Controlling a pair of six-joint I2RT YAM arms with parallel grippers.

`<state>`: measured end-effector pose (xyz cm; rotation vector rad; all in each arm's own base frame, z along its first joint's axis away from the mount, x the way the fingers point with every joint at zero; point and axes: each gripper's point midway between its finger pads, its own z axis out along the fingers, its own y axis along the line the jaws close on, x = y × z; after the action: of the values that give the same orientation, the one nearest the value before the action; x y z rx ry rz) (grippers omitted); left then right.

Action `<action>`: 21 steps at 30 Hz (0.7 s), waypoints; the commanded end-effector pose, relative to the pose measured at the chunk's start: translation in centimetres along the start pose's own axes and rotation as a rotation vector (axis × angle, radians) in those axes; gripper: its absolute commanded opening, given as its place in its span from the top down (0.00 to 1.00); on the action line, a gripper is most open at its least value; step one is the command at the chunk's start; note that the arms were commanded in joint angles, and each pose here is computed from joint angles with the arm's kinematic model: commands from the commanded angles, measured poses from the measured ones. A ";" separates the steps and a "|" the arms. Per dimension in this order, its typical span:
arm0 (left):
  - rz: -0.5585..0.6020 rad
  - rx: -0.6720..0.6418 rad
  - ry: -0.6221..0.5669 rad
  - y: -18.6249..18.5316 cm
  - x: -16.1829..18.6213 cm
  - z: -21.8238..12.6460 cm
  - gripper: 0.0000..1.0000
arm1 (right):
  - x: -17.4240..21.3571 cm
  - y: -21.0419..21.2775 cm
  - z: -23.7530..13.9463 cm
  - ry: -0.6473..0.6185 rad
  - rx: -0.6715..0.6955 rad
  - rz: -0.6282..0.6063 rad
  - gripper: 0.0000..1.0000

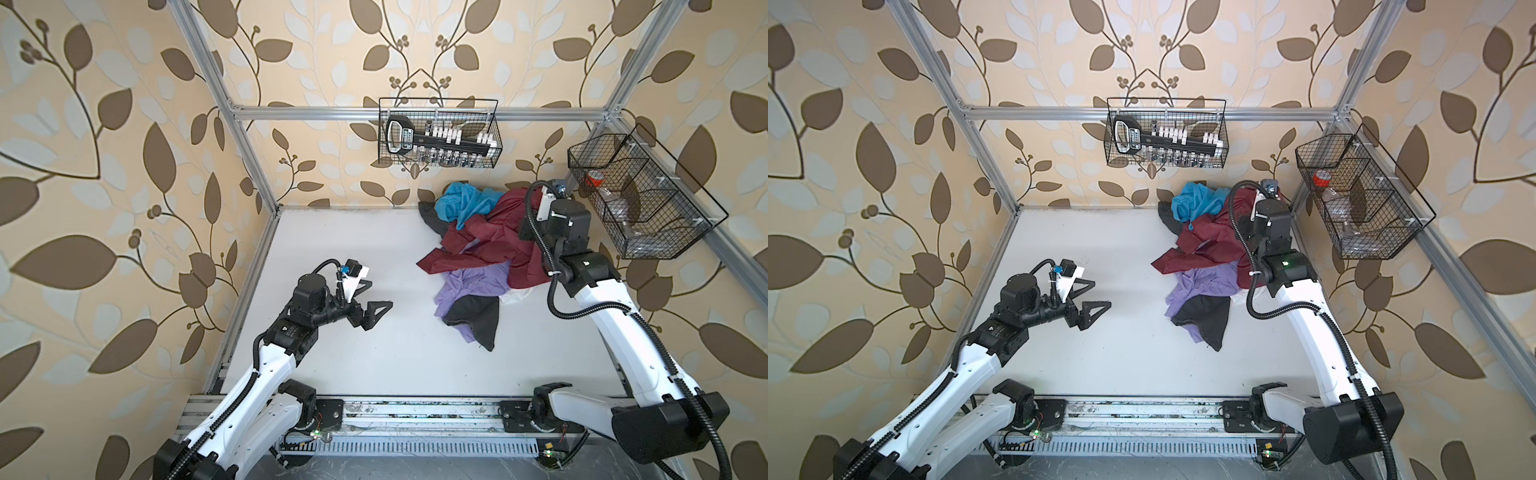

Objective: Pick out a specific cloth from the pile
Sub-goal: 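Lift the maroon shirt high with the right gripper, pulling it from the pile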

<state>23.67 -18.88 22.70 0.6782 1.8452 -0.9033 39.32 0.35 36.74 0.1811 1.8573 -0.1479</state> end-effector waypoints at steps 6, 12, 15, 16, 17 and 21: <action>0.045 0.004 -0.021 -0.4 -0.3 -0.1 0.01 | -6.6 -2.1 -4.5 -0.169 0.049 0.043 1.00; 0.051 0.000 -0.024 -0.4 -0.4 -0.2 0.01 | -10.5 -2.6 -7.9 -0.286 0.023 0.084 1.00; 0.051 -0.001 -0.025 -0.5 -0.4 -0.2 0.01 | -12.8 -2.6 -10.0 -0.357 -0.017 0.110 1.00; 0.051 -0.003 -0.024 -0.4 -0.3 -0.2 0.01 | -13.4 -2.5 -10.6 -0.376 -0.033 0.116 1.00; 0.053 -0.004 -0.026 -0.4 -0.4 -0.3 0.01 | -14.1 -2.3 -11.3 -0.399 -0.053 0.122 1.00; 0.054 -0.008 -0.027 -0.4 -0.4 -0.3 0.01 | -16.6 -0.9 -13.8 -0.486 -0.177 0.127 1.00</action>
<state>23.59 -18.78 22.57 0.6810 1.8400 -0.8796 32.82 -0.17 52.01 0.1951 1.5018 -0.0457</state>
